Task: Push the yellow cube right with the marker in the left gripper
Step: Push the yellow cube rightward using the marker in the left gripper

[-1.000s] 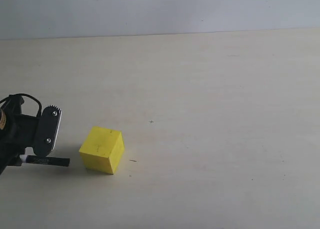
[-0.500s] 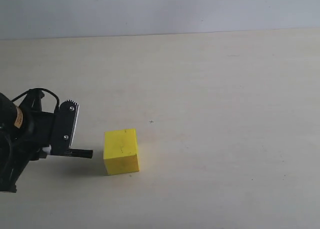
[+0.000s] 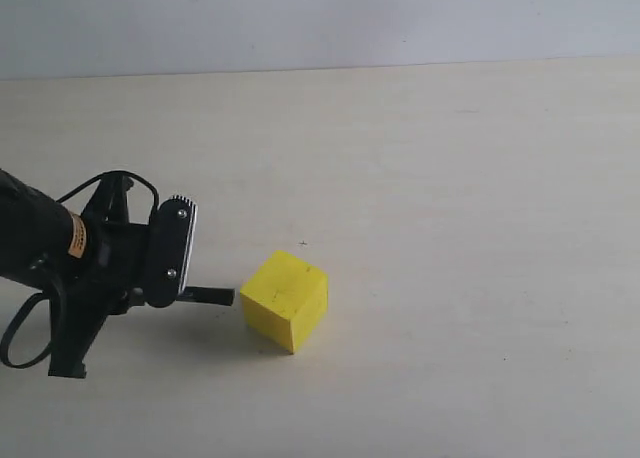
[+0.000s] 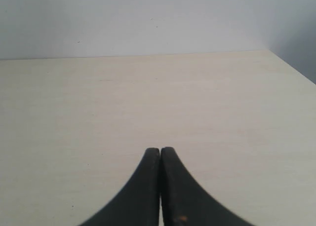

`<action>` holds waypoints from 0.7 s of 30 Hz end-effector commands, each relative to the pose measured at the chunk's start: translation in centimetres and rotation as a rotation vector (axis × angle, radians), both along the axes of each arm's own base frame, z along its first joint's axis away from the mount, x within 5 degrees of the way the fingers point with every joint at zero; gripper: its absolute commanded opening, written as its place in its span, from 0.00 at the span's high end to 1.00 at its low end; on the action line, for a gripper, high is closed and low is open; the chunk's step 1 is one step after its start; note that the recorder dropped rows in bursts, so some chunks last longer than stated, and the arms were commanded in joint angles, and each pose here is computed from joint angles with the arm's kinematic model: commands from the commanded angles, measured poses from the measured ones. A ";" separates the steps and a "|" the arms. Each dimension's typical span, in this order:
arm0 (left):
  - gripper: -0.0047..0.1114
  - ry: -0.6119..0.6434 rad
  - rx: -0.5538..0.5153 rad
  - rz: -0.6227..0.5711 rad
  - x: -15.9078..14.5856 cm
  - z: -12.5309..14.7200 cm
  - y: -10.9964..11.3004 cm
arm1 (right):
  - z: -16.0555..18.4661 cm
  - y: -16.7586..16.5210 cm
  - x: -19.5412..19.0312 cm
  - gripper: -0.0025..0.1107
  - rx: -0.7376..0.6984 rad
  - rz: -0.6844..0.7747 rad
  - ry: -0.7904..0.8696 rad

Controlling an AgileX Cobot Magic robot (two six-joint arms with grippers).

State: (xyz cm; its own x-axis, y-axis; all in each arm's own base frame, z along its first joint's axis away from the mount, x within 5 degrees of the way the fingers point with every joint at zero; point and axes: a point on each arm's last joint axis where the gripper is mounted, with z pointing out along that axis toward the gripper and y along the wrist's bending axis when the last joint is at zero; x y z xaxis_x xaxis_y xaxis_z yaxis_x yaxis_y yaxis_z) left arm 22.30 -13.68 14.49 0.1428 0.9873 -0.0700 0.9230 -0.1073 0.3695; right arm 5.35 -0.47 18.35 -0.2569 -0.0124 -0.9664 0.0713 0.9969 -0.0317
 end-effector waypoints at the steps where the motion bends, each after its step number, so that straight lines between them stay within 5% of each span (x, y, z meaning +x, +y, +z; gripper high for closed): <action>1: 0.96 0.045 0.065 0.042 0.2 -0.1 1.4 | -0.1 0.0 0.0 0.97 -0.002 -0.008 -0.009; 7: 0.96 0.012 -0.021 0.039 0.2 -0.1 0.0 | -0.1 0.0 0.0 0.97 -0.002 -0.008 -0.009; 12: 0.96 0.021 -0.009 -0.091 -1.8 -0.2 -2.7 | -0.1 0.0 0.0 0.97 -0.002 -0.008 -0.009; 21: 0.96 0.061 0.033 -0.064 -1.9 -0.3 -2.1 | -0.1 0.0 0.0 0.97 -0.002 -0.008 -0.009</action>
